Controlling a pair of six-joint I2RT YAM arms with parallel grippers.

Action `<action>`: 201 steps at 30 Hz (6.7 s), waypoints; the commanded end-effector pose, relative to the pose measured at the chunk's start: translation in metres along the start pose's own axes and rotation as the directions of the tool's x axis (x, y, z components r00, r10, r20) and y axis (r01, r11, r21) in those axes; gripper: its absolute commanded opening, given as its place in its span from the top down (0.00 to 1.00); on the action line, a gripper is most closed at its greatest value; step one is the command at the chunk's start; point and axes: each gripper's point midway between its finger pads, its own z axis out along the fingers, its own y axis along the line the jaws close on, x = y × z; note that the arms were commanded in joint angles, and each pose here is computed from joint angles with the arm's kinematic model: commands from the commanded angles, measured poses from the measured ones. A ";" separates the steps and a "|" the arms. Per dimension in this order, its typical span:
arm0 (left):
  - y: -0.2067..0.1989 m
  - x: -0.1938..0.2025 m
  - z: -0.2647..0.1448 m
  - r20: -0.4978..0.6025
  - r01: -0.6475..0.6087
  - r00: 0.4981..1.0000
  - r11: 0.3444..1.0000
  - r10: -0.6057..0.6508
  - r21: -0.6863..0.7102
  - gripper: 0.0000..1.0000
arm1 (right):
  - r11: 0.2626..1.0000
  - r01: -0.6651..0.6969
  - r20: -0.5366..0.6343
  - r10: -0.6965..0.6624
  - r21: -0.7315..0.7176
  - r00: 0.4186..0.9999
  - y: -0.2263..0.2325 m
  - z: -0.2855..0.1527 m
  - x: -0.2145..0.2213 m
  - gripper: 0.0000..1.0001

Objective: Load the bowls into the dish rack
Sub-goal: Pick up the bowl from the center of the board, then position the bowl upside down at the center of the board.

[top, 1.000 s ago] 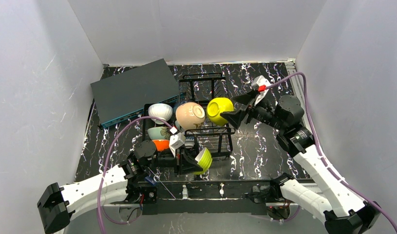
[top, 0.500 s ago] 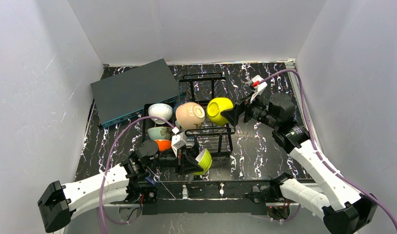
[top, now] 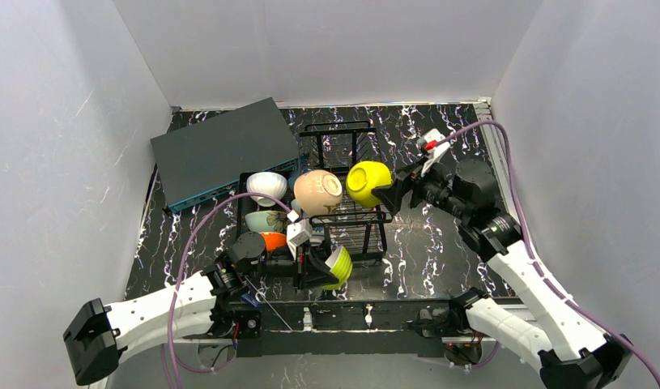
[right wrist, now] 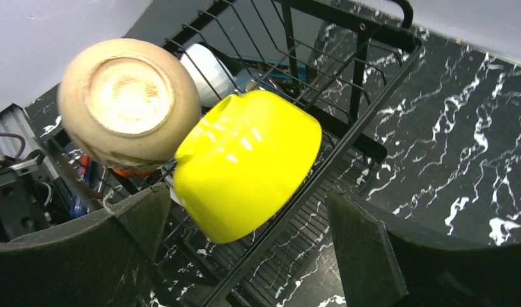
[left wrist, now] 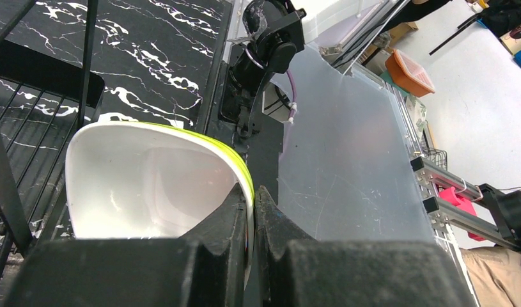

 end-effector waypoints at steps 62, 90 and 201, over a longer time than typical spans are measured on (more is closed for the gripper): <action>-0.119 -0.123 -0.002 -0.060 -0.063 0.994 0.931 0.090 0.360 1.00 | 0.240 0.603 0.517 -0.338 -0.761 0.786 0.207 -0.086 0.019 0.04; -0.108 -0.109 -0.011 -0.041 -0.084 0.994 0.953 0.100 0.289 1.00 | 0.288 0.680 0.501 -0.498 -0.674 0.708 0.207 -0.072 0.028 0.08; 0.292 -0.195 -0.241 0.298 0.268 0.949 0.238 0.100 -0.934 0.02 | 0.947 -0.174 0.080 0.202 -0.272 0.976 0.066 0.116 -0.157 0.99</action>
